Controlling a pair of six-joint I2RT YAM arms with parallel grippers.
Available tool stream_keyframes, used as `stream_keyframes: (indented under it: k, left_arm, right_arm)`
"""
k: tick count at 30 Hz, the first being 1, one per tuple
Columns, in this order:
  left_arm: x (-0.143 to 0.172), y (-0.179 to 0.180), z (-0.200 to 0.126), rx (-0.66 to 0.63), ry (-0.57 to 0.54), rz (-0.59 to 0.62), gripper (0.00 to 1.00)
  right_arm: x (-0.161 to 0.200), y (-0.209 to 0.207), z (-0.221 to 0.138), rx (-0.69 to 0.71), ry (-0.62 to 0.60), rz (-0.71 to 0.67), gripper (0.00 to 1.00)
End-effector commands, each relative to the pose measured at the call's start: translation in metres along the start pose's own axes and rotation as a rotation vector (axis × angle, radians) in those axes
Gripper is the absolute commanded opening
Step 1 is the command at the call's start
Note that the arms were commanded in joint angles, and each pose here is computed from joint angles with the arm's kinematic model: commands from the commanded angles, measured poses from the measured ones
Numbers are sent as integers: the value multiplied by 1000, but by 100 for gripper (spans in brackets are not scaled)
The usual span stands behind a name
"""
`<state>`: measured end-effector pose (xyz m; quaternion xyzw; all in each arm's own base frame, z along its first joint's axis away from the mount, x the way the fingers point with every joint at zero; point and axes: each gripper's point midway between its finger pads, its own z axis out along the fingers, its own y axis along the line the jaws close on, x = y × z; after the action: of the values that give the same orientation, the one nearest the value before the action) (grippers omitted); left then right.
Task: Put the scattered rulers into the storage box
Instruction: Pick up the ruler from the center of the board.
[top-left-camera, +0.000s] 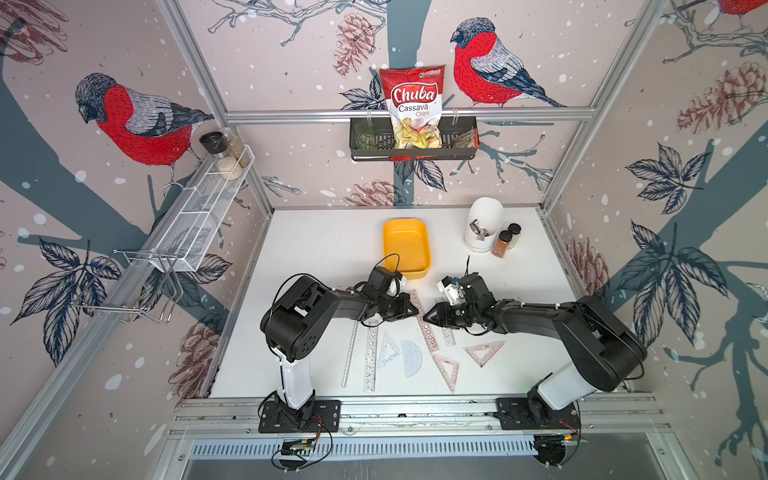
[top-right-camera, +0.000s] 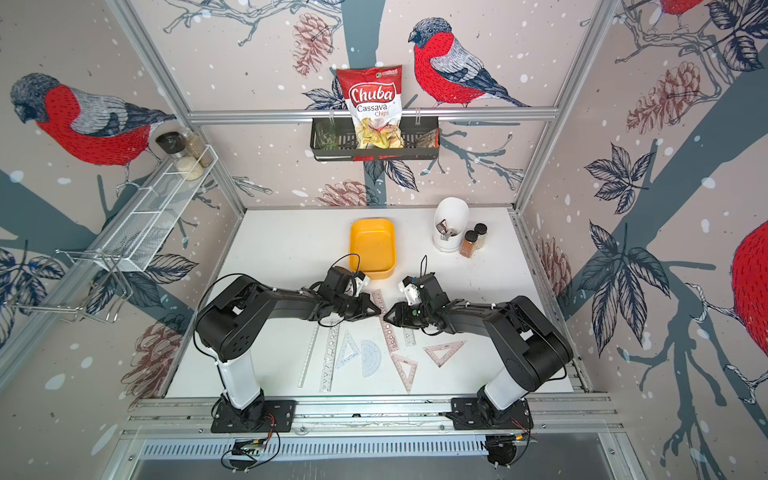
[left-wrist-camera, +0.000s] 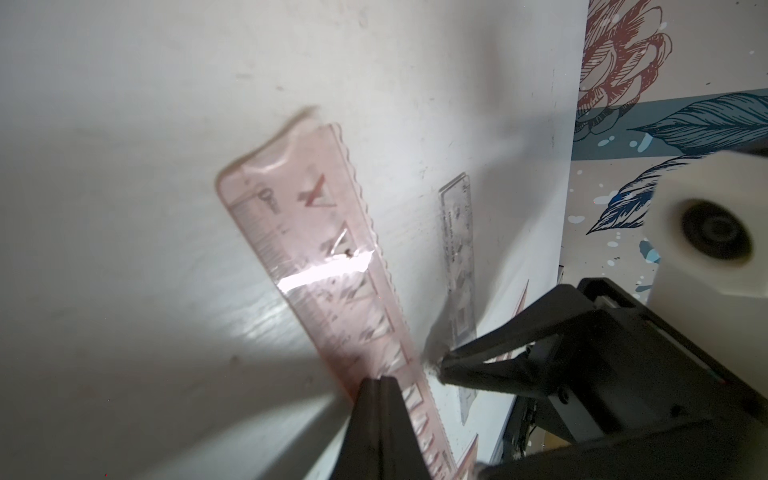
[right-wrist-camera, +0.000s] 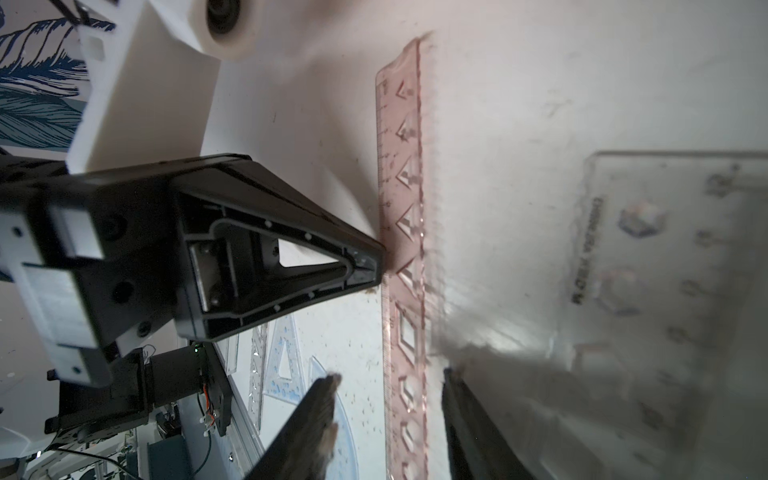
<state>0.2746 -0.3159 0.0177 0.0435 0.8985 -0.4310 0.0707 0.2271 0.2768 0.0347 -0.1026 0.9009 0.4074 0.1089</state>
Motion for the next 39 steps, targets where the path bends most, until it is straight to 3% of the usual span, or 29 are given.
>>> stream_keyframes:
  k: [1,11,24,39]
  left_arm:
    - [16,31,1,-114,36,-63,0]
    - [22,36,3,-109,46,-74,0]
    - [26,37,2,-100,45,-77,0]
    - [30,38,2,-87,50,-78,0]
  right_arm:
    - [3,4,3,-27,22,22,48]
    - [5,3,11,-53,45,76,41]
    - [-4,0,14,-53,27,114,15]
    - [-19,13,13,-144,-34,207,5]
